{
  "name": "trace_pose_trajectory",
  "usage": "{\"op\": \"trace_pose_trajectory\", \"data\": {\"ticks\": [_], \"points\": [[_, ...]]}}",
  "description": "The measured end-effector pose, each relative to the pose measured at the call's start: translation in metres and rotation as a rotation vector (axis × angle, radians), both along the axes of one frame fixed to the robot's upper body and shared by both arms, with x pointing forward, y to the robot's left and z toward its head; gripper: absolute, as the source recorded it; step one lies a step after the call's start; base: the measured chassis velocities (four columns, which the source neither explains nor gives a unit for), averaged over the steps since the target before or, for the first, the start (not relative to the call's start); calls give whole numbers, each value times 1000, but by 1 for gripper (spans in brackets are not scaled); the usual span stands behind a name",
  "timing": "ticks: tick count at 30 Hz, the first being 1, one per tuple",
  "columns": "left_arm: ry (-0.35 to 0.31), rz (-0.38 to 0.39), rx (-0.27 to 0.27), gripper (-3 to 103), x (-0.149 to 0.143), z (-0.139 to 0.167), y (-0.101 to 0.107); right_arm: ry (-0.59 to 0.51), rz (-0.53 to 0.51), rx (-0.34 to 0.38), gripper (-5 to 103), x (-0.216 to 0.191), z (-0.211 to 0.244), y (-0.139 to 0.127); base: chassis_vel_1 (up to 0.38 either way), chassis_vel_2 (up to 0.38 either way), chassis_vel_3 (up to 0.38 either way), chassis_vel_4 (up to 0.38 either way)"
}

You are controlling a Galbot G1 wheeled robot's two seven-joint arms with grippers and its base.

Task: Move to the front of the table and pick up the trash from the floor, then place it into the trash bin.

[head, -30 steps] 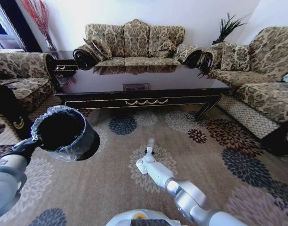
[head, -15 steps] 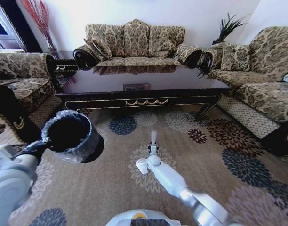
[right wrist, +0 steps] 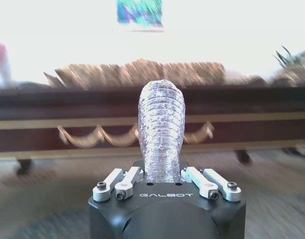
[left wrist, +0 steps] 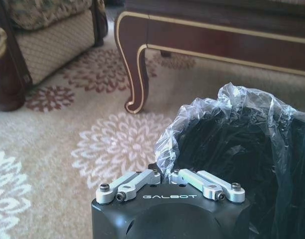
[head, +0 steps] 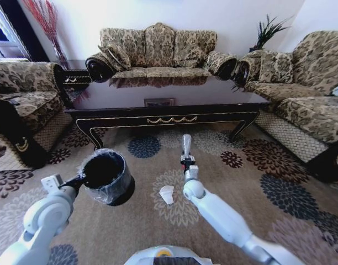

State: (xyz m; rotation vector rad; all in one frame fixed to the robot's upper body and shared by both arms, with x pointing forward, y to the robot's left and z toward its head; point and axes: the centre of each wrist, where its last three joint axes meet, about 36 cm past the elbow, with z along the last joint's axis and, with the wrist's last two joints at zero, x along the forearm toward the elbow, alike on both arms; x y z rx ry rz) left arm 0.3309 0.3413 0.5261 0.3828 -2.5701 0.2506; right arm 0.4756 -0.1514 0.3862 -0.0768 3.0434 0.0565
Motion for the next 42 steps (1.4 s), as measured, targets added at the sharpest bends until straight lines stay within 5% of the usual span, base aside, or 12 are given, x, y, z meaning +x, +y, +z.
{"op": "trace_pose_trajectory", "data": {"ticks": [4,7,15,30,42], "points": [[25,-39,-13,4,4,-8,-11,-107,113,55,27,-10,20,14,0,0,0,0],[38,-77,-24,4,10,-16,-21,-204,242,164,27,-24,49,51,0,0,0,0],[40,-111,-26,4,14,-22,-26,-279,449,266,27,-59,58,111,0,0,0,0],[4,-162,-100,4,3,-9,-40,-379,669,217,27,-76,33,204,0,0,0,0],[-56,-156,-96,4,-6,17,-31,-415,661,118,25,-65,3,194,0,0,0,0]]}}
